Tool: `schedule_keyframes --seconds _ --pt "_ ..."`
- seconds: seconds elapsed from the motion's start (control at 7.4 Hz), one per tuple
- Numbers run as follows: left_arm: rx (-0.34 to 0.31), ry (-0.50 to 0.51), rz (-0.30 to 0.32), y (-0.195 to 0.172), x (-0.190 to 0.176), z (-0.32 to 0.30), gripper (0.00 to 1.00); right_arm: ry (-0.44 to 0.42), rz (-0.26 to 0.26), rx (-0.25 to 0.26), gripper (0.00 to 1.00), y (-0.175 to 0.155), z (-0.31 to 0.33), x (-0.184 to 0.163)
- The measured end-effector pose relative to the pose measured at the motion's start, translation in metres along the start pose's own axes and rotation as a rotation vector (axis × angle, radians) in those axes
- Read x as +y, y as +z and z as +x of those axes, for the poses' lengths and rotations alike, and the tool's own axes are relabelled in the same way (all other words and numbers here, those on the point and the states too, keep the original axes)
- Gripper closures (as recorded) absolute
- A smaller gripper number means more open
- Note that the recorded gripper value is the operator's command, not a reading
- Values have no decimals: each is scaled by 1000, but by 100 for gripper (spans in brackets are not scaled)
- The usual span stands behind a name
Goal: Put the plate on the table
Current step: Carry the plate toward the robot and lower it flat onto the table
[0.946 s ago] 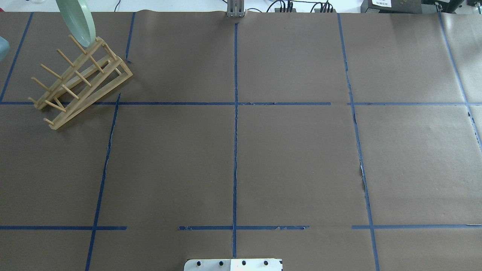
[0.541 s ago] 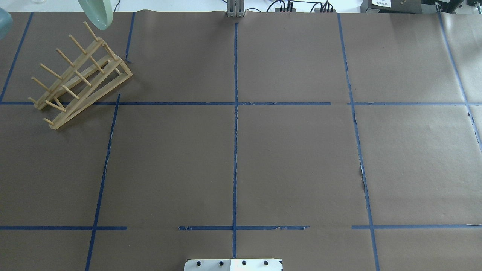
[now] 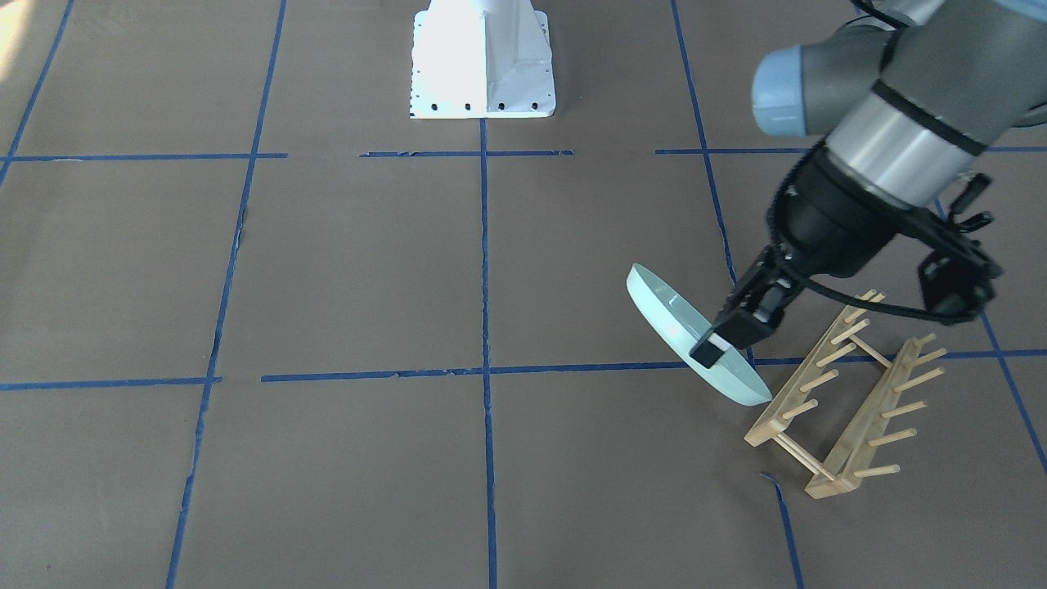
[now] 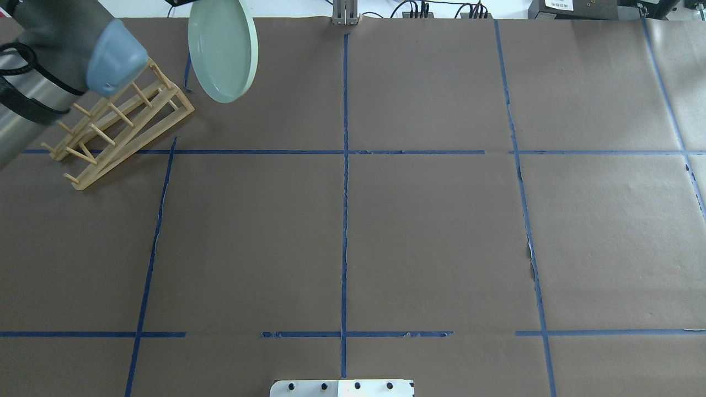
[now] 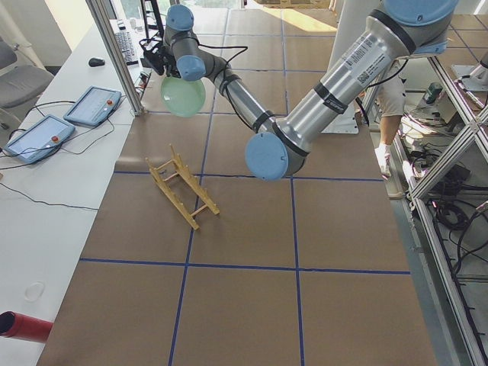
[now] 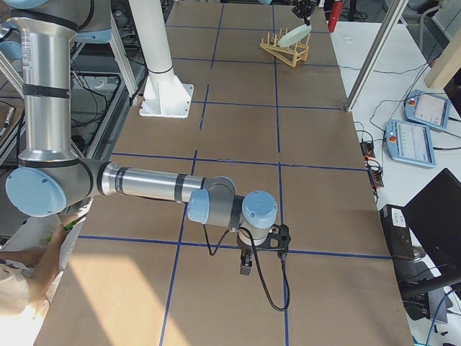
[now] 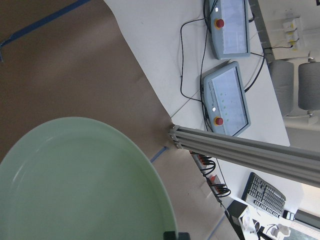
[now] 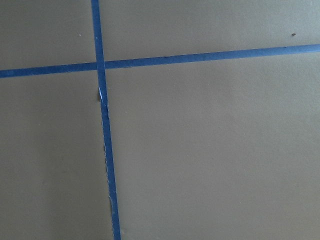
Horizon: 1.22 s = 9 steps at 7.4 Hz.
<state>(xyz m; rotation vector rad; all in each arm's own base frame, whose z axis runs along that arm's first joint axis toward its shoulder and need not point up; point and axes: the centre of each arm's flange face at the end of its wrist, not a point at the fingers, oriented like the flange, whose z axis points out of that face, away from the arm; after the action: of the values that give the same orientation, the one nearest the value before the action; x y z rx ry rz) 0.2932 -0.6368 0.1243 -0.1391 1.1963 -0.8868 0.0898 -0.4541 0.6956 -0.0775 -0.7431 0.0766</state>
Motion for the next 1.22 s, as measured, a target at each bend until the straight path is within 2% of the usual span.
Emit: schedule_keyframes --seconds 0.27,0.54,0.68,0.81,0.95,1.08,1.22 --pt "-280 153 106 81 85 -24 100 0 0 0 0 0 0 0" --pt "-565 319 169 149 148 -64 100 0 0 0 0 0 0 0" --pt "-667 379 177 182 173 -89 100 0 0 0 0 0 0 0" --pt "-728 419 175 206 191 -113 100 0 0 0 0 0 0 0" --pt "-756 449 168 221 203 -129 100 0 0 0 0 0 0 0" --pt "-771 484 153 230 210 -141 83 0 0 0 0 0 0 0" --pt "-774 528 133 235 213 -149 38 0 0 0 0 0 0 0"
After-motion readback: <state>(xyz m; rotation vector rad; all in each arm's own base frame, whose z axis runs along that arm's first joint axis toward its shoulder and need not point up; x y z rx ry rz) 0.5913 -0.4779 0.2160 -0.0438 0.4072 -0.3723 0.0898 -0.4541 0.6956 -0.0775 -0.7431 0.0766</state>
